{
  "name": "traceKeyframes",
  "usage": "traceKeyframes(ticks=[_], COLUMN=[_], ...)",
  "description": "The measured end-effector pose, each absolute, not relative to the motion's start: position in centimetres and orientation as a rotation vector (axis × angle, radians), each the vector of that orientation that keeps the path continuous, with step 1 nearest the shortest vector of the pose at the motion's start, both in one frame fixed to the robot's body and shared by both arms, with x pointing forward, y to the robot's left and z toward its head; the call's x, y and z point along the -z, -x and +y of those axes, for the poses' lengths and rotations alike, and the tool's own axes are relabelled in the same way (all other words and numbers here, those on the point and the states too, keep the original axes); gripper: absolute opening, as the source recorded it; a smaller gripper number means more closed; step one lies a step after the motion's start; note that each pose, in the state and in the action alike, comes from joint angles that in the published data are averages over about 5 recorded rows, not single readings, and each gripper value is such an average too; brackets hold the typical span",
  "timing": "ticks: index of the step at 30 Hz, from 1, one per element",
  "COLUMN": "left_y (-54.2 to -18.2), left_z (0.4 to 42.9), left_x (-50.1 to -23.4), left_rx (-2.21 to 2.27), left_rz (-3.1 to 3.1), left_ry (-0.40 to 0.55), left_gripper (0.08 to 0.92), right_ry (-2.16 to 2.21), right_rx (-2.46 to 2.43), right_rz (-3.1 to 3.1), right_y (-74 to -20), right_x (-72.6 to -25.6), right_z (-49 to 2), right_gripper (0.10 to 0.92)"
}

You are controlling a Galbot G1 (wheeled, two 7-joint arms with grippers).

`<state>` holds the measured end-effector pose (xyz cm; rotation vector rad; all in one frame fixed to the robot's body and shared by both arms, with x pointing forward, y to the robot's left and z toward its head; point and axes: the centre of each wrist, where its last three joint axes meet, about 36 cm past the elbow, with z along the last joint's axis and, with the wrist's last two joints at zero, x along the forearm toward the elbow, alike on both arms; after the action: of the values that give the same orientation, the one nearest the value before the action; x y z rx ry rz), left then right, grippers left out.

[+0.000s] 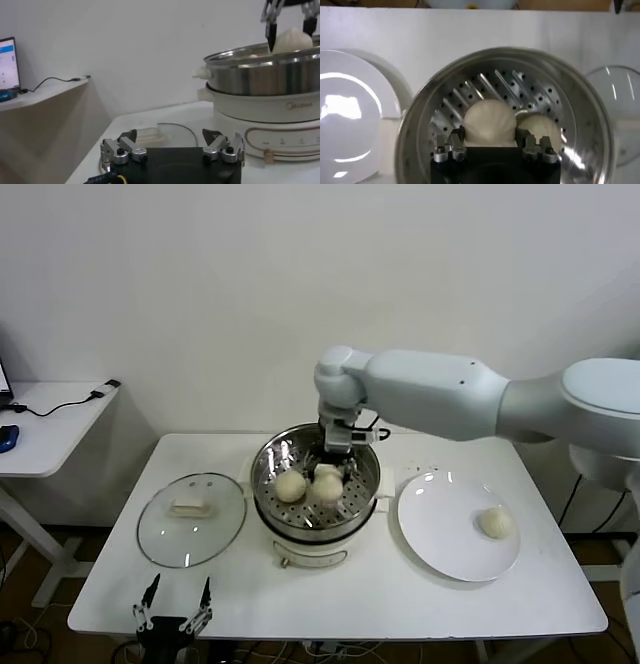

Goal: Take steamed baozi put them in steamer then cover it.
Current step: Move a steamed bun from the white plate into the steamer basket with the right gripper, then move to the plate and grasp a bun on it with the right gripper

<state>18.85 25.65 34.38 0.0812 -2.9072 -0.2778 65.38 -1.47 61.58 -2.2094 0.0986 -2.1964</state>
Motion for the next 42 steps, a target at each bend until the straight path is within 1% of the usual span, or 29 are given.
traceKeyframes(ticks=[6, 8, 11, 14, 20, 25, 29, 33, 38, 42], left_y=[-18.8, -18.8, -18.8, -18.8, -18.8, -18.7, -18.6, -18.5, -18.3, -18.4], left_z=[25.7, 25.7, 25.6, 25.6, 25.6, 25.7, 25.7, 25.6, 25.5, 25.3], left_x=[-34.0, -34.0, -34.0, -33.9, -33.9, -33.9, -33.9, -33.9, -33.9, -34.1], left_rx=[0.274, 0.274, 0.273, 0.272, 0.272, 0.274, 0.274, 0.274, 0.273, 0.275], left_rz=[-2.899, -2.898, -2.898, -2.898, -2.897, -2.898, -2.9, -2.902, -2.904, -2.91], left_ry=[-0.082, -0.082, -0.08, -0.081, -0.083, -0.084, -0.082, -0.077, -0.071, -0.064], left_gripper=[0.823, 0.823, 0.823, 0.823, 0.823, 0.823, 0.823, 0.823, 0.823, 0.823], right_ry=[2.225, 2.223, 2.224, 2.23, 2.237, 2.229, 2.213, 2.19, 2.162, 2.141], right_rx=[2.161, 2.156, 2.149, 2.149, 2.148, 2.169, 2.206, 2.257, 2.333, 2.387], right_rz=[0.058, 0.052, 0.045, 0.037, 0.027, 0.085, 0.213, 0.43, 0.808, 1.184], right_y=[-64.9, -64.7, -64.6, -64.6, -64.7, -65.5, -66.6, -67.6, -68.2, -67.8], right_x=[-59.8, -59.5, -59.4, -59.4, -59.9, -61.7, -63.8, -66.0, -67.8, -67.8], right_z=[-0.5, -0.1, 0.2, 0.4, 0.0, -1.4, -4.2, -8.6, -15.8, -22.5], right_gripper=[0.66, 0.69, 0.767, 0.813, 0.822, 0.823, 0.823, 0.823, 0.823, 0.823])
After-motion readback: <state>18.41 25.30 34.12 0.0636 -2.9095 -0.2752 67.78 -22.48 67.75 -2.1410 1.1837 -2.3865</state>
